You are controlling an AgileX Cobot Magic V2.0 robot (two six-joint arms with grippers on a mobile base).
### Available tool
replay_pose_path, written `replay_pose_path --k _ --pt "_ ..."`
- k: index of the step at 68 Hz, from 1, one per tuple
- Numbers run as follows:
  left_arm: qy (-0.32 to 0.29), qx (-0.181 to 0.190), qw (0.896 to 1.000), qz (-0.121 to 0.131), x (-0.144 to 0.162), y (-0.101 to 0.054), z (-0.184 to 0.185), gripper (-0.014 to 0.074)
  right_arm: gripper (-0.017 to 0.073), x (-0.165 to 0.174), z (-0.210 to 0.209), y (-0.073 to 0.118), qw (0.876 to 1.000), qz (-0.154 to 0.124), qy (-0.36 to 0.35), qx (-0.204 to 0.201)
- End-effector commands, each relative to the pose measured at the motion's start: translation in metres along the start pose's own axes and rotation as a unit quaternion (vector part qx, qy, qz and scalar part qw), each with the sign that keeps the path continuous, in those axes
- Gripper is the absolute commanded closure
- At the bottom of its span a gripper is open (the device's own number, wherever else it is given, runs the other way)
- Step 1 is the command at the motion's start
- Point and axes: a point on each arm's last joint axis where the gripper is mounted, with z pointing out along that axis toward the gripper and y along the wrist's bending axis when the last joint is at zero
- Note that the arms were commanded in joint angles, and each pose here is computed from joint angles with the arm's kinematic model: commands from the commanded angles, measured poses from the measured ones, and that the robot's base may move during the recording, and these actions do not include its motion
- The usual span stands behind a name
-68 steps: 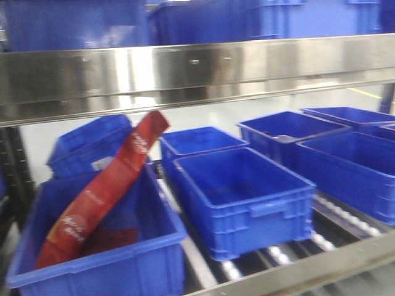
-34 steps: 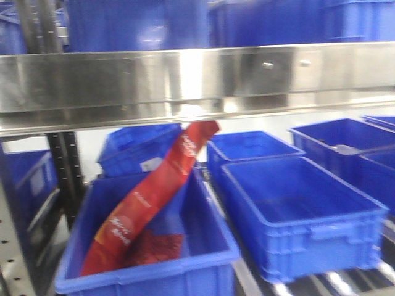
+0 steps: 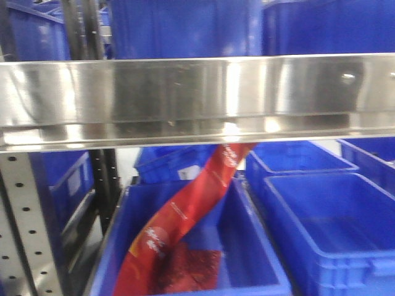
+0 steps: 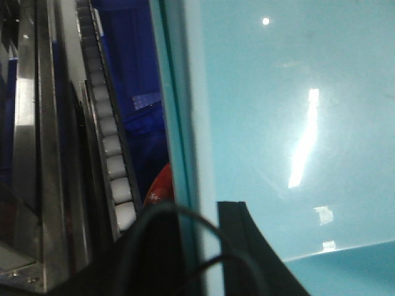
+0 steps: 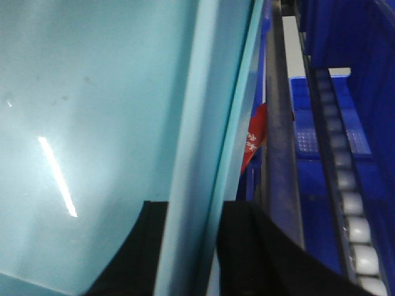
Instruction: Move two blue bins to right shelf middle
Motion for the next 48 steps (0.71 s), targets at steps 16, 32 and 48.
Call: replay_pose_path --k 16,32,48 --pt "-0.042 0.036 0.998 -0.004 -0.0077 -0.0085 -0.0155 0.0704 0.0713 -0.0191 -0.0138 0.0047 0.996 0.003 -0.090 -0.019" --pt "-0.042 0.036 0.998 -0.004 -0.0077 -0.0085 -0.0155 0.0704 0.0713 -0.0191 -0.0138 0.0047 0.996 0.003 -0.090 -0.019" --pt "-0.042 0.036 0.998 -0.004 -0.0077 -0.0085 -0.0155 0.0704 0.0713 -0.0191 -0.0138 0.0047 0.996 0.003 -0.090 -0.019"
